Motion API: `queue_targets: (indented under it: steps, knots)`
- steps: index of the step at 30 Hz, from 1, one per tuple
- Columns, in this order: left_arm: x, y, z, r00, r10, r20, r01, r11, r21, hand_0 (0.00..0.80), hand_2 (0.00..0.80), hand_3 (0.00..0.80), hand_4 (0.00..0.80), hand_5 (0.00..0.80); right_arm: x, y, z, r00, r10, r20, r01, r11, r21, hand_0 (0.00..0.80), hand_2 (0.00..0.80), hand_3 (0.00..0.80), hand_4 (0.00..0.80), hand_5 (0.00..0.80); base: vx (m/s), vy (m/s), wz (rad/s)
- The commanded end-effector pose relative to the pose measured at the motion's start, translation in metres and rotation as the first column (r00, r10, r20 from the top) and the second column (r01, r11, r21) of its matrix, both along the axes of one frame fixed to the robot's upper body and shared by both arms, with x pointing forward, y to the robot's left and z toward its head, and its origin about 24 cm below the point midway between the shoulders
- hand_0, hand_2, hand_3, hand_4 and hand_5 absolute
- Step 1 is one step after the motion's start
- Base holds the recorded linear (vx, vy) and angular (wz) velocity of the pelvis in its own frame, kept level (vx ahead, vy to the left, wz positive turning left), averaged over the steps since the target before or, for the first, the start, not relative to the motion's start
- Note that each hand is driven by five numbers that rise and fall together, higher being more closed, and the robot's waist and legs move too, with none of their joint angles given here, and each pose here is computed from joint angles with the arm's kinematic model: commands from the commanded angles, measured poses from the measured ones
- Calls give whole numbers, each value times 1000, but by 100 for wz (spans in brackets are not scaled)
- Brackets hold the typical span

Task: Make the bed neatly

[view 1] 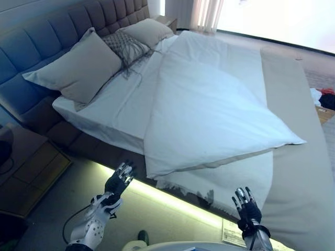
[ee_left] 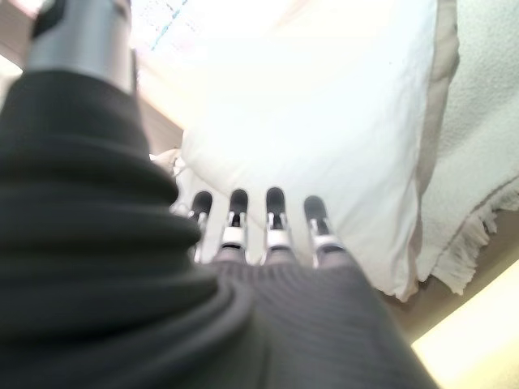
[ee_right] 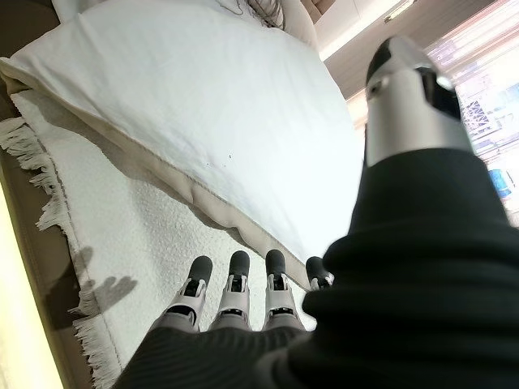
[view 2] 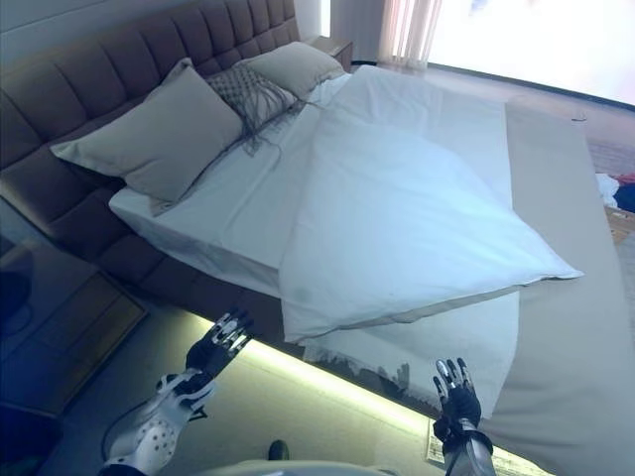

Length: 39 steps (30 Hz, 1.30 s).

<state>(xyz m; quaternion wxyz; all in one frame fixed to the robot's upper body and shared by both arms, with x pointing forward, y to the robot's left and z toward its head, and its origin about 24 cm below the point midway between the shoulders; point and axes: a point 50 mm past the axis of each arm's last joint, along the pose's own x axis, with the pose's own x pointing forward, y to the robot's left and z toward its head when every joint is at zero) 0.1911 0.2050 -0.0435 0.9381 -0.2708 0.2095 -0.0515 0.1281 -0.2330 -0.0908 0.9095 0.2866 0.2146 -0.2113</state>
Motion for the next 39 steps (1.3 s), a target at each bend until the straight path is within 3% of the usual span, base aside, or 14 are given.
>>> queue_targets:
  steps: [1, 24, 39]
  knots:
    - [16, -4, 18, 993, -11, 117, 12, 1000, -5, 0, 0, 0, 0, 0, 27, 2, 20, 992, 10, 123, -10, 1000, -2, 0, 0, 0, 0, 0, 0, 0, 0]
    - [6, 1, 14, 993, -16, 118, 17, 1000, -9, 0, 0, 0, 0, 0, 18, 5, 12, 997, 39, 61, -41, 999, 31, 0, 0, 0, 0, 0, 0, -9, 0]
    - [-6, 2, 9, 995, 25, 92, -17, 995, -95, 0, 0, 0, 0, 0, 23, -9, 20, 996, 78, 53, -79, 997, 15, 0, 0, 0, 0, 0, -50, -102, -1]
